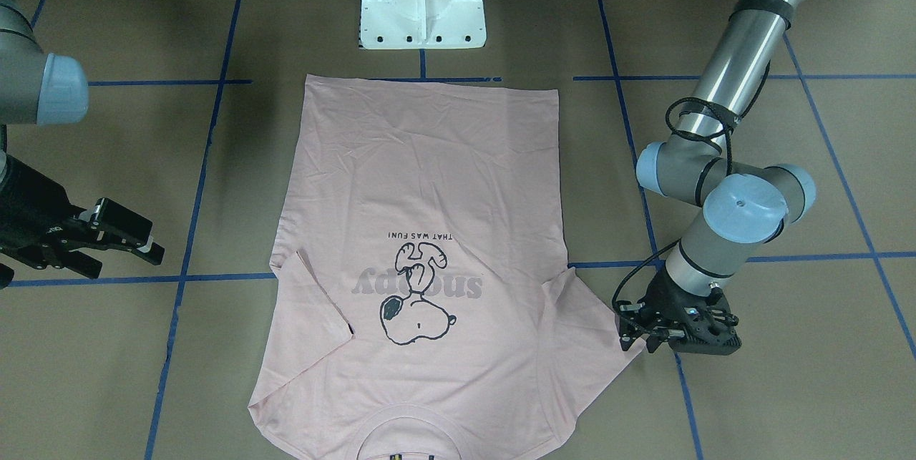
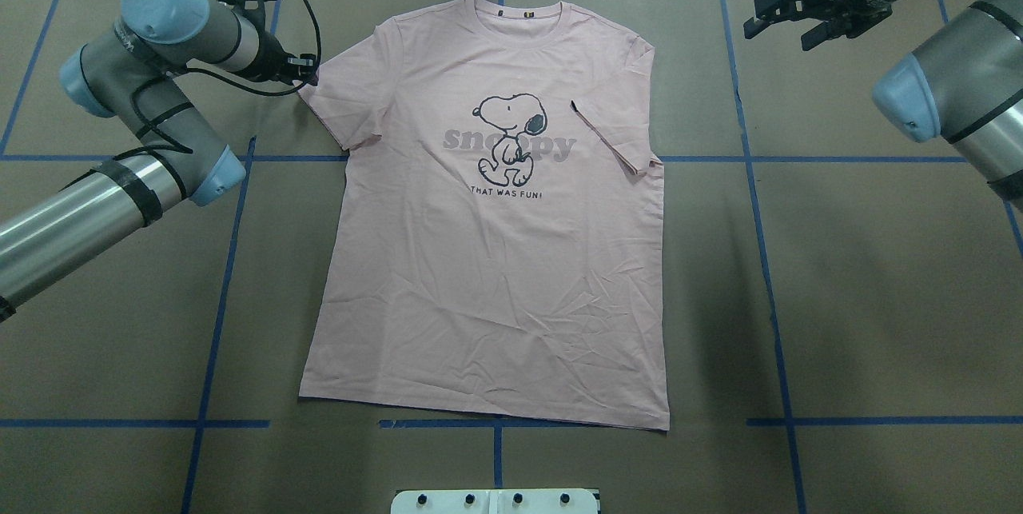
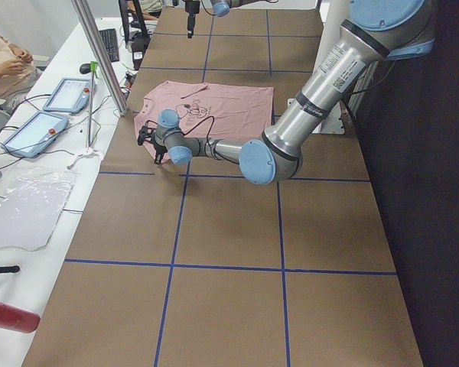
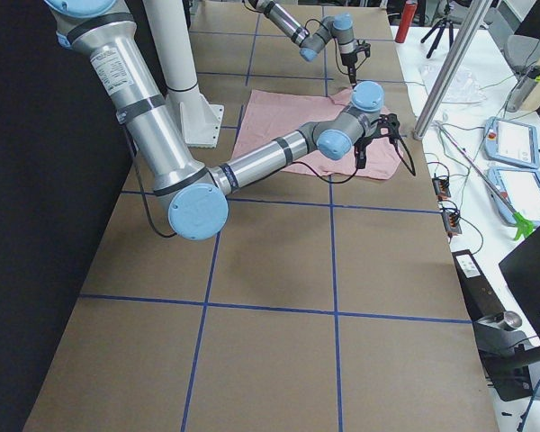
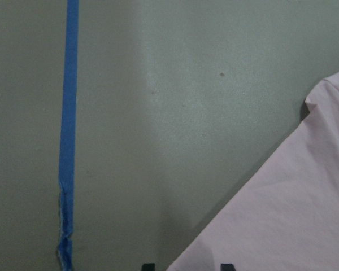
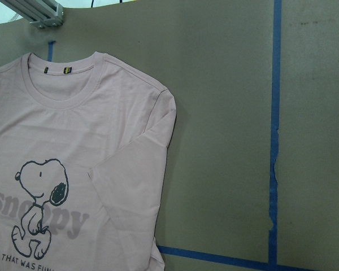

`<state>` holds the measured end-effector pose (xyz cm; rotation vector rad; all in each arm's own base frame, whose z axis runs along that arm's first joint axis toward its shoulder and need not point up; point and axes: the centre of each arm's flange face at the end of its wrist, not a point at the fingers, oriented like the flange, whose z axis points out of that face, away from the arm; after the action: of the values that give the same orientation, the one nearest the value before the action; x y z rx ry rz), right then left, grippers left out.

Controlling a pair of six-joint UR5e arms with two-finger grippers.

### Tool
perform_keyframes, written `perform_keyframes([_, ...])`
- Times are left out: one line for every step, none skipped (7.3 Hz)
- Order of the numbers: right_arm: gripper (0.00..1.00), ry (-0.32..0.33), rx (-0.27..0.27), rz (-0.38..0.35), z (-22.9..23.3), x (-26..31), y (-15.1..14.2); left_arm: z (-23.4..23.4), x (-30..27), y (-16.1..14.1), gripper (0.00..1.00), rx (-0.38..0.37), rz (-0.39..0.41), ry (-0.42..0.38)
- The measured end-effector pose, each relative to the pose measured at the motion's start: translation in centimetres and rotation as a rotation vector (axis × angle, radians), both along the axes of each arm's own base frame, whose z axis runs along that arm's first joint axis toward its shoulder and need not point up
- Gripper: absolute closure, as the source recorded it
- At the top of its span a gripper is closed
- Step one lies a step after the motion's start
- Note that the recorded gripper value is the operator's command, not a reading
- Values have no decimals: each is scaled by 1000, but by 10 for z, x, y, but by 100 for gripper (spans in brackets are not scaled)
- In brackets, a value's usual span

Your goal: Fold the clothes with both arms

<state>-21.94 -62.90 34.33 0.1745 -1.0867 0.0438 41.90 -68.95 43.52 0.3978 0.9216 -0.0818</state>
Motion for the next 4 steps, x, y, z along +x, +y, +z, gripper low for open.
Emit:
perform_keyframes([0, 0, -1, 0, 0, 0, 0, 0, 1, 0, 100, 0, 1, 0])
perform_keyframes([0, 0, -3, 1, 0, 0, 0, -1, 1, 1, 100, 1, 2, 1])
perform_keyframes([0, -1, -4, 1, 1, 0, 0, -4, 1, 0, 100, 3, 3, 5])
perform_keyframes([0, 0, -5, 2, 1, 0, 1, -10, 1, 0, 100, 6, 0, 13])
